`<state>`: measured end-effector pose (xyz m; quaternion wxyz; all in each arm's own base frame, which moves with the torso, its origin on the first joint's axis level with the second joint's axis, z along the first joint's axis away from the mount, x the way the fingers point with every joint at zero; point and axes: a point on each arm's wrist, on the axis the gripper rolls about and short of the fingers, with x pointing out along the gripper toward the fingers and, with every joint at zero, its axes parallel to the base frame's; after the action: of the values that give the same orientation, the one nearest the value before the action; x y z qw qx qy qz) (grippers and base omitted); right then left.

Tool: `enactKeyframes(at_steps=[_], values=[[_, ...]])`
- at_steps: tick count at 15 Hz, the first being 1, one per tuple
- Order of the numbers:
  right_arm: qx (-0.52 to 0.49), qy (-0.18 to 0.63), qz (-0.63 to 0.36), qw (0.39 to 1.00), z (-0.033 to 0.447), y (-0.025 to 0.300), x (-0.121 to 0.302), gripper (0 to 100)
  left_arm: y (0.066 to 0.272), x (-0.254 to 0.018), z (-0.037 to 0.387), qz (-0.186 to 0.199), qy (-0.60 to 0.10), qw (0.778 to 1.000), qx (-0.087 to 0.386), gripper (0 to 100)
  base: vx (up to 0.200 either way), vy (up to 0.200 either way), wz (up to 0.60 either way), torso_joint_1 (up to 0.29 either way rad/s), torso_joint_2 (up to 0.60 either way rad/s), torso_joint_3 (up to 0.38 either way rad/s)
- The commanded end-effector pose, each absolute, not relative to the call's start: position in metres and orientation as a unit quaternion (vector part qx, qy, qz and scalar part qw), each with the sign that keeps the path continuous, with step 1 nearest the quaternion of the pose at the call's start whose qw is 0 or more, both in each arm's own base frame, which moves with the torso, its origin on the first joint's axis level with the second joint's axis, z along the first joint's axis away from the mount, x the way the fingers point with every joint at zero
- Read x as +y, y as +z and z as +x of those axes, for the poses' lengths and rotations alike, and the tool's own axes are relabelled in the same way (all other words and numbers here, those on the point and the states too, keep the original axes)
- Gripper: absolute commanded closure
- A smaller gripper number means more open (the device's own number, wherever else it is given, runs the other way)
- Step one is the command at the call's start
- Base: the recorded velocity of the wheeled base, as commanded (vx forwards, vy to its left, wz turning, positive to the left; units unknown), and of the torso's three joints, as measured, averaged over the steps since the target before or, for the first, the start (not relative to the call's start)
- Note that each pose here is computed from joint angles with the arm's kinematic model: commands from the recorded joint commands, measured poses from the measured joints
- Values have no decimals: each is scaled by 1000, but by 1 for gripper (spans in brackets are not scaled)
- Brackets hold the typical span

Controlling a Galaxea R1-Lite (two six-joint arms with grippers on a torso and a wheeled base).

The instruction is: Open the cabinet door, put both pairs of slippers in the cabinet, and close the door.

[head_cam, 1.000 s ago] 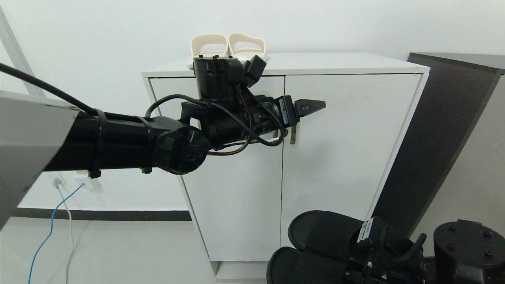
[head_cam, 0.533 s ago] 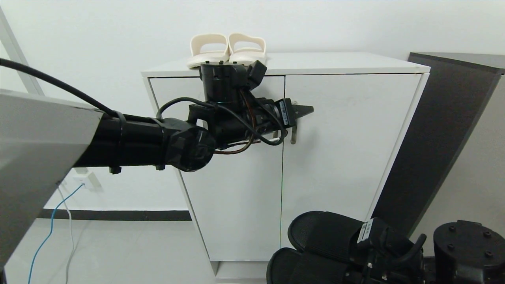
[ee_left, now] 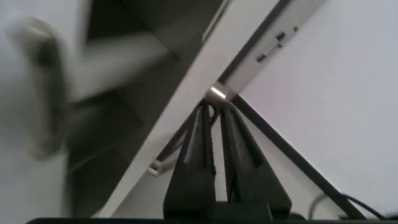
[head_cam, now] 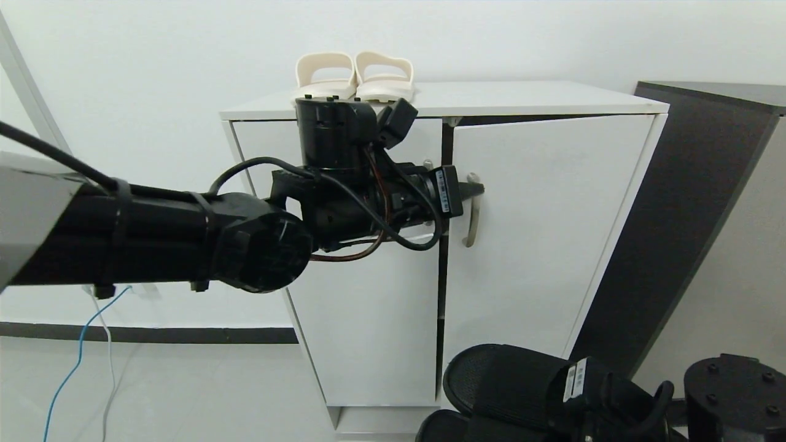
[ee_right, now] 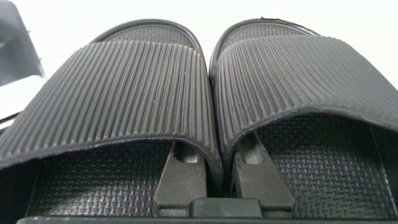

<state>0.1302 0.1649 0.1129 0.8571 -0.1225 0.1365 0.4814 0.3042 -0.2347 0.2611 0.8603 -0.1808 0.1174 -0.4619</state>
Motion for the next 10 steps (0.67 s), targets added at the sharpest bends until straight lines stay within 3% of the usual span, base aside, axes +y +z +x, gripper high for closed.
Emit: enactKeyframes(at_steps=[1,6,10], values=[[132,485,-126,855,127,114,163,100,278,-223,282,-182,-469,858,101,100,0,0,0,0,0,0],[120,487,-121,856,124,119,160,100,276,-200,254,-166,-468,862,100,100,0,0,0,0,0,0],[121,487,-124,856,124,118,161,100,270,-192,279,-175,-446,873,92,100,0,0,0,0,0,0]])
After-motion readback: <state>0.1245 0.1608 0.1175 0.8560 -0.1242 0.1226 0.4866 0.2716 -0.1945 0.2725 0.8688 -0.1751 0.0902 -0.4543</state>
